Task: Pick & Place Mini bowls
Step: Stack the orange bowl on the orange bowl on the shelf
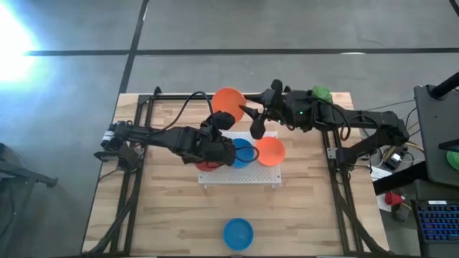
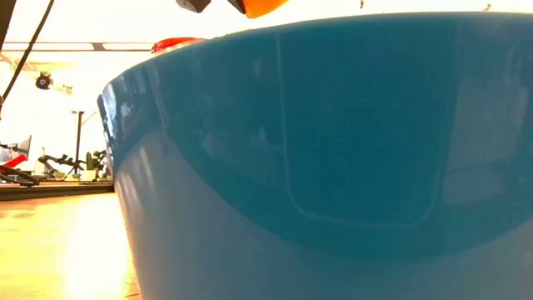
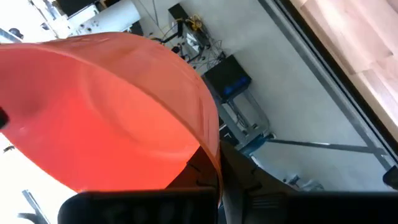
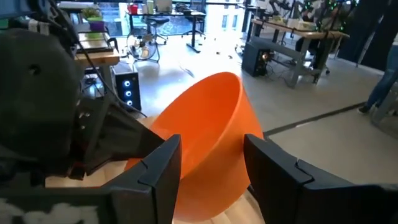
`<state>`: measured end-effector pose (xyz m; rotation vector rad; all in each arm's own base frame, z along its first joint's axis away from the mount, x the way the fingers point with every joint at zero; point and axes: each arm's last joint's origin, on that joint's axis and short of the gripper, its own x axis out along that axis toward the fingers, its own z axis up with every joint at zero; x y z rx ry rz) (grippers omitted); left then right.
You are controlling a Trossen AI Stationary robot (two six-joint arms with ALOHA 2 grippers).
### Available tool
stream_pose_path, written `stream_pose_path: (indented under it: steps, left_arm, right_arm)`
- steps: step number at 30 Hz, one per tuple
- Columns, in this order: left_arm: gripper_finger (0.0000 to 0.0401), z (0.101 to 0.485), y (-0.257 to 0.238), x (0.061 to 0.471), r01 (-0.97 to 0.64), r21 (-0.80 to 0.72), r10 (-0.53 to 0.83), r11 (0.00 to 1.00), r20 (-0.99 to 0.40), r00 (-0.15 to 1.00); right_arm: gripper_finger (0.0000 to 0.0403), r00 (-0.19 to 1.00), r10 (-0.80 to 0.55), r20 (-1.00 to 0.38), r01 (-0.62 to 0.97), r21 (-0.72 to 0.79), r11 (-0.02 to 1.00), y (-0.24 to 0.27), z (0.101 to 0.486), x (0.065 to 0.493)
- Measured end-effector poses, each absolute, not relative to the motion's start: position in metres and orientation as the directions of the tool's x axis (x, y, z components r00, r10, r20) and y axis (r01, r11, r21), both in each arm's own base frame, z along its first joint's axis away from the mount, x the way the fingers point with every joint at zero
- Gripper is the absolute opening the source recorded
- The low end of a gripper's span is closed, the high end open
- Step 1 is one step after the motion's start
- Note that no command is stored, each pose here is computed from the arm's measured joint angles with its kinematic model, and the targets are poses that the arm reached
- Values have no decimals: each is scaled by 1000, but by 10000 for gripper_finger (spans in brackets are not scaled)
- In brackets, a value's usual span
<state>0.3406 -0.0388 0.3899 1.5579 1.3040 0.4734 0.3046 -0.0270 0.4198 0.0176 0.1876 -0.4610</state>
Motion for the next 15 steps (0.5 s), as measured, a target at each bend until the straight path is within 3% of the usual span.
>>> stream_pose_path:
  steps: [9, 15]
  left_arm:
    - [0, 392, -38, 340, 487, 872, 925, 48, -223, 308]
    - [0, 392, -38, 340, 483, 874, 927, 45, -216, 305]
  right_arm:
    - [156, 861, -464, -208, 486, 69, 871, -35, 417, 304]
    - [128, 851, -481, -212, 505, 74, 860, -38, 417, 303]
